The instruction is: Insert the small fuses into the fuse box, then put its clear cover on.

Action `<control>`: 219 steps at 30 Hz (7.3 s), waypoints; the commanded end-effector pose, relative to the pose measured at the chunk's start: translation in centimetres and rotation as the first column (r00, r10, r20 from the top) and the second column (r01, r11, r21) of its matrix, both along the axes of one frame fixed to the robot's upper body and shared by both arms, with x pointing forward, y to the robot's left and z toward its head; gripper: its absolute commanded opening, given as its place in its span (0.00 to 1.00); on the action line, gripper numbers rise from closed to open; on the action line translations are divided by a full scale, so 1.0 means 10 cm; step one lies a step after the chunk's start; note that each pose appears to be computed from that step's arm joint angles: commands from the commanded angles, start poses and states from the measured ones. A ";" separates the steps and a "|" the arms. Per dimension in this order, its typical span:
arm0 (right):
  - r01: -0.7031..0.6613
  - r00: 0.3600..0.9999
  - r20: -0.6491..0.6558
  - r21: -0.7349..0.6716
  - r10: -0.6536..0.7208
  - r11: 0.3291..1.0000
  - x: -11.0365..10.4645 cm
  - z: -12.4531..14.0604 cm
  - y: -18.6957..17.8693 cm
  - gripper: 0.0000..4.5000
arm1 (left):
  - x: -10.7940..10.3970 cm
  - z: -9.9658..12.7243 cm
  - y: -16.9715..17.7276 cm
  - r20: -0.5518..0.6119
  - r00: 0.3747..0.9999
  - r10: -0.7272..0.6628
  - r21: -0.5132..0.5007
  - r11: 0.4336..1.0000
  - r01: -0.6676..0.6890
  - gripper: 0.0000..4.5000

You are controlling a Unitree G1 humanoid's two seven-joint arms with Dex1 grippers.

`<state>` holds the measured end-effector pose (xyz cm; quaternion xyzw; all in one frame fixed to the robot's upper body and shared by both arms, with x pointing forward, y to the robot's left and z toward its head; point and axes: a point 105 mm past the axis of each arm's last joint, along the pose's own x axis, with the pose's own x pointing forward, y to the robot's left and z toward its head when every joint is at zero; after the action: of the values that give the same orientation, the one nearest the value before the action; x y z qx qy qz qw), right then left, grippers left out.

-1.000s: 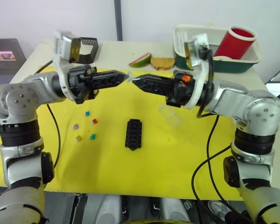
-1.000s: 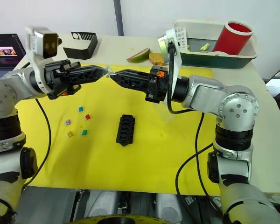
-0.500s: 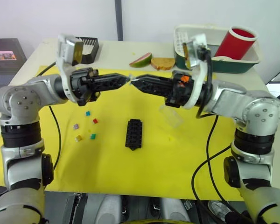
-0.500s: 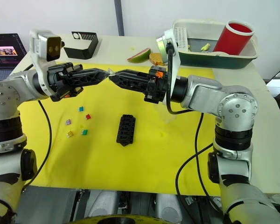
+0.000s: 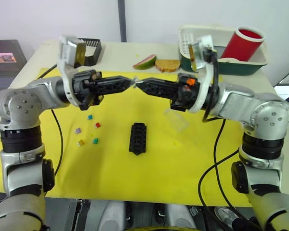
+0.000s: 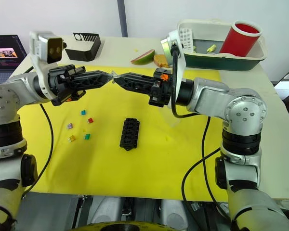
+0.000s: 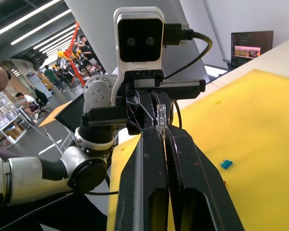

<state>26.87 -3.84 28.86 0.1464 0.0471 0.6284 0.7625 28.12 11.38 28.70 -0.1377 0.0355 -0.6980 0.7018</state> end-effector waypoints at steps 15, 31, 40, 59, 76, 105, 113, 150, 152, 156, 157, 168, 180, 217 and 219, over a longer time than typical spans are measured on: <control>-0.035 0.875 0.357 -0.629 0.328 0.777 -0.07 -0.95 0.02 0.00 | -0.23 -1.11 0.18 0.274 0.957 -0.096 0.571 0.817 -0.081 0.99; -0.050 0.876 0.323 -0.678 0.358 0.733 -0.12 -1.18 0.11 0.00 | -0.22 -1.40 0.23 0.317 0.940 -0.128 0.625 0.773 -0.105 0.99; -0.017 0.879 0.334 -0.691 0.339 0.723 -0.07 -1.26 0.08 0.00 | -0.21 -1.41 0.19 0.320 0.938 -0.134 0.627 0.772 -0.103 0.99; 0.001 0.900 0.312 -0.700 0.304 0.714 -0.04 -1.36 0.07 0.00 | -0.16 -1.45 0.16 0.320 0.936 -0.148 0.636 0.766 -0.097 0.99; 0.013 0.904 0.311 -0.706 0.293 0.709 -0.03 -1.36 0.04 0.00 | -0.15 -1.44 0.14 0.323 0.934 -0.155 0.638 0.765 -0.094 0.99; 0.016 0.885 0.312 -0.763 0.346 0.646 -0.09 -1.31 0.08 0.00 | -0.11 -1.44 0.11 0.339 0.929 -0.148 0.632 0.767 -0.108 0.99; 0.029 0.902 0.296 -0.768 0.315 0.640 -0.05 -1.32 0.12 0.00 | -0.10 -1.45 0.10 0.341 0.928 -0.149 0.631 0.768 -0.109 0.99; 0.034 0.899 0.290 -0.793 0.328 0.608 -0.05 -1.29 0.09 0.00 | -0.14 -1.47 0.07 0.352 0.925 -0.147 0.625 0.772 -0.115 0.99; 0.031 0.899 0.287 -0.795 0.330 0.606 -0.06 -1.29 0.08 0.00 | -0.14 -1.47 0.07 0.351 0.925 -0.147 0.625 0.772 -0.115 0.99; 0.024 0.901 0.279 -0.797 0.333 0.603 -0.06 -1.30 0.07 0.00 | -0.15 -1.48 0.07 0.350 0.925 -0.146 0.625 0.772 -0.115 0.99; 0.026 0.900 0.280 -0.798 0.333 0.602 -0.06 -1.31 0.07 0.00 | -0.15 -1.47 0.07 0.351 0.925 -0.145 0.625 0.772 -0.116 0.99; 0.029 0.887 0.292 -0.807 0.357 0.589 -0.05 -1.31 0.08 0.00 | -0.13 -1.47 0.06 0.358 0.923 -0.141 0.622 0.773 -0.123 0.99; 0.052 0.885 0.312 -0.805 0.346 0.591 0.01 -1.27 0.08 0.00 | -0.13 -1.47 0.06 0.361 0.922 -0.136 0.619 0.775 -0.128 0.99; 0.040 0.880 0.298 -0.821 0.369 0.569 0.03 -1.29 0.05 0.00 | -0.14 -1.50 0.05 0.369 0.917 -0.149 0.629 0.767 -0.128 0.99; 0.037 0.880 0.296 -0.822 0.371 0.568 0.03 -1.29 0.05 0.00 | -0.14 -1.50 0.05 0.370 0.917 -0.148 0.628 0.767 -0.129 0.99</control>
<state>27.16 -3.34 15.55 -0.3588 0.1777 0.6242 0.6709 27.02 12.27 13.34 0.2476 0.1427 -0.6550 0.6995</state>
